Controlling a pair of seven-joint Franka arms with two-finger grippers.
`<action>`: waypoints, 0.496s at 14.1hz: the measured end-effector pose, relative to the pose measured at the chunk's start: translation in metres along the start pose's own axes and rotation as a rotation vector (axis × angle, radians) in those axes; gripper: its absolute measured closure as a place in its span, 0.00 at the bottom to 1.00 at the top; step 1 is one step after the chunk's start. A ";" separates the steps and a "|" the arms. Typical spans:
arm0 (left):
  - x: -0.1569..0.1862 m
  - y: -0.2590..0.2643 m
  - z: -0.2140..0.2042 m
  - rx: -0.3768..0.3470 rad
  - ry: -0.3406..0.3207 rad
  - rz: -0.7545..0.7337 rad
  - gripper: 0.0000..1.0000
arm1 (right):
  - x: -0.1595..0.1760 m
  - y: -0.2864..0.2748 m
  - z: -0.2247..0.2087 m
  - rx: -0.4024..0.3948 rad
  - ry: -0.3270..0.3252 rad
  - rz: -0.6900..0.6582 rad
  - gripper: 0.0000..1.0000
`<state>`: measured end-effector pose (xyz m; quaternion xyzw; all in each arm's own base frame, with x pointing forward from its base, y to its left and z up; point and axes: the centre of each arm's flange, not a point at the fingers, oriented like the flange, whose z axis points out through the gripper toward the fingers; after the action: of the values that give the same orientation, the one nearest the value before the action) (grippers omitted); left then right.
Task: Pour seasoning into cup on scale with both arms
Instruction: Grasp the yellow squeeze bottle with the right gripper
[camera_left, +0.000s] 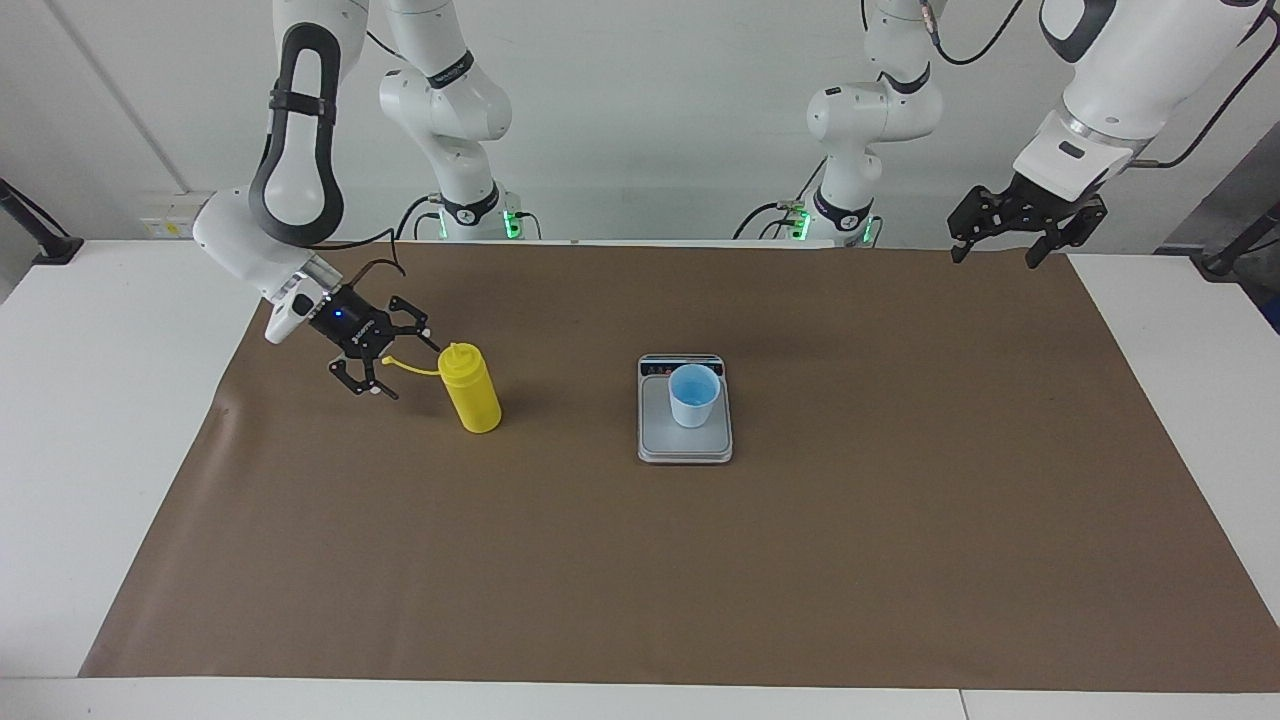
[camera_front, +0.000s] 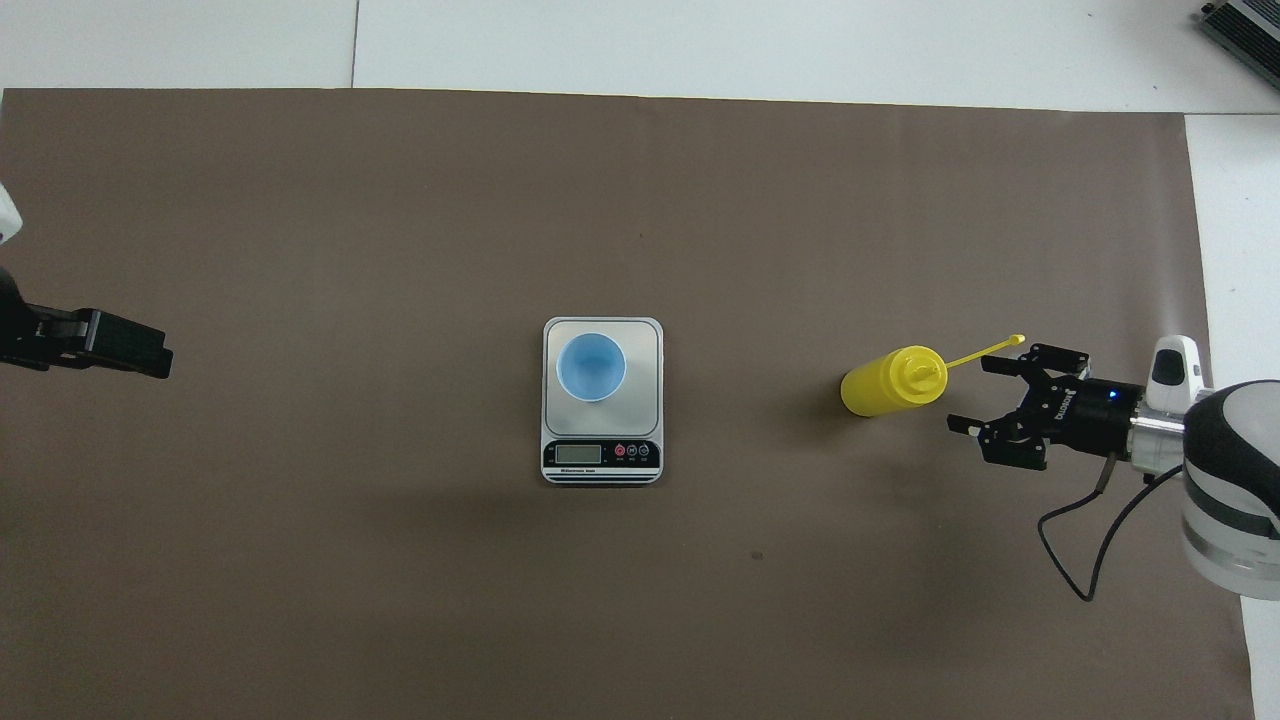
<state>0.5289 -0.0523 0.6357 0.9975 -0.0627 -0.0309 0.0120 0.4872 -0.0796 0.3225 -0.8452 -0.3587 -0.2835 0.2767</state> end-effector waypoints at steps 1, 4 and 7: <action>0.000 0.000 0.000 0.000 0.000 0.000 0.00 | -0.004 0.000 0.004 0.001 0.004 -0.016 0.00; 0.000 0.000 0.001 0.000 -0.002 -0.007 0.00 | 0.002 -0.007 0.018 0.019 0.025 -0.045 0.00; 0.000 0.000 0.003 0.000 -0.006 -0.045 0.00 | 0.014 -0.021 0.039 0.038 0.070 -0.097 0.00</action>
<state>0.5288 -0.0523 0.6329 0.9985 -0.0403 -0.0340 0.0112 0.4903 -0.0349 0.3104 -0.8109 -0.3947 -0.3192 0.2912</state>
